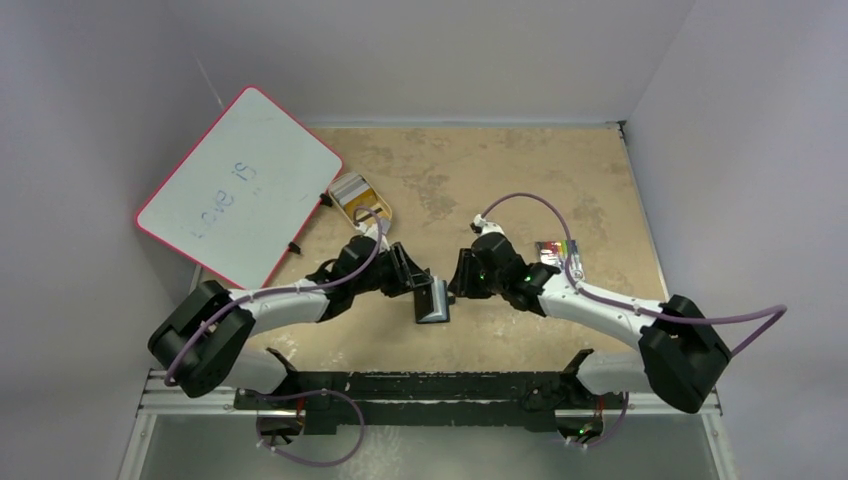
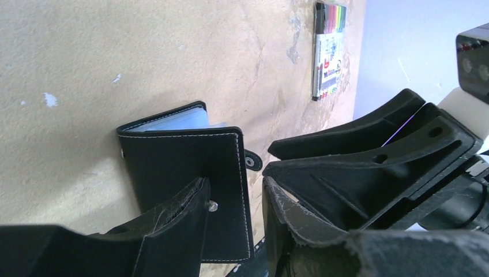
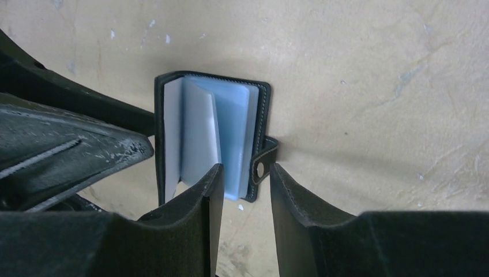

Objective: Put the credit cards into the card holder
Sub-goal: Close the card holder at the center of the board.

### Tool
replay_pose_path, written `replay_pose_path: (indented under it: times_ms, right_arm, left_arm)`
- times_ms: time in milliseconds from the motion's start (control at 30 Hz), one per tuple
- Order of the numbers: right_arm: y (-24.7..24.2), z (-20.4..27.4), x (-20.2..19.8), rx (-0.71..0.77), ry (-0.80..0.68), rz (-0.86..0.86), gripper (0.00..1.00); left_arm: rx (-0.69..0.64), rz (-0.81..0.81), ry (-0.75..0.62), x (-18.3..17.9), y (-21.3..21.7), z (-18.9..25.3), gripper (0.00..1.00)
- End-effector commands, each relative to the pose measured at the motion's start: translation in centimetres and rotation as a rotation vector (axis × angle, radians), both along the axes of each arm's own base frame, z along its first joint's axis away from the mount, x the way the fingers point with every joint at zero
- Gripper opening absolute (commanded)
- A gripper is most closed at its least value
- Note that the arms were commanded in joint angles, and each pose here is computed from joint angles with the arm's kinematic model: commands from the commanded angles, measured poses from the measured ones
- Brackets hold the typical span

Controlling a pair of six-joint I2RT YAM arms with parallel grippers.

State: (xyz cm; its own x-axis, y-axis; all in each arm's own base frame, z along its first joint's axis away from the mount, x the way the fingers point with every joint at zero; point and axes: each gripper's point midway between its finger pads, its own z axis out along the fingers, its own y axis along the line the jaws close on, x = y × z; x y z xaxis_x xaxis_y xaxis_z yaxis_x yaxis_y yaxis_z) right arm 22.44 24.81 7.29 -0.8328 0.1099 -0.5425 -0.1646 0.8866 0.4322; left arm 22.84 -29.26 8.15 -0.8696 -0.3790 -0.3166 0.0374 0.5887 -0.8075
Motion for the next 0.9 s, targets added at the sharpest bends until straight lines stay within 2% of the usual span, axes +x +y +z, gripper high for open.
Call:
replay_pose_path:
  times_ms: [0,200,433,533,667,867]
  right_arm:
    - [-0.2,1.0,-0.2,0.038,-0.018,-0.026,0.37]
    - [-0.6,0.8,-0.7,0.042,-0.004,-0.034,0.37]
    - [0.2,1.1,-1.4,0.132,0.008,-0.032,0.36]
    - [0.2,0.7,-1.4,0.129,0.016,-0.031,0.35]
    - [0.0,0.3,-1.1,0.121,0.02,-0.035,0.34]
    - [-0.5,1.1,-0.1,0.202,0.005,-0.019,0.32]
  left_arm:
    - [0.007,-0.034,-0.065,0.9,-1.1,1.2,0.38]
    - [0.059,-0.041,-0.059,1.3,-1.1,-0.2,0.33]
    - [0.112,-0.068,-0.039,1.1,-1.4,-1.7,0.2]
    - [0.184,-0.08,-0.029,0.9,-1.0,-2.7,0.16]
    - [0.257,-0.1,-0.018,0.6,-0.7,-3.2,0.15]
    - [0.209,-0.121,-0.014,-0.1,-2.4,-2.1,0.15]
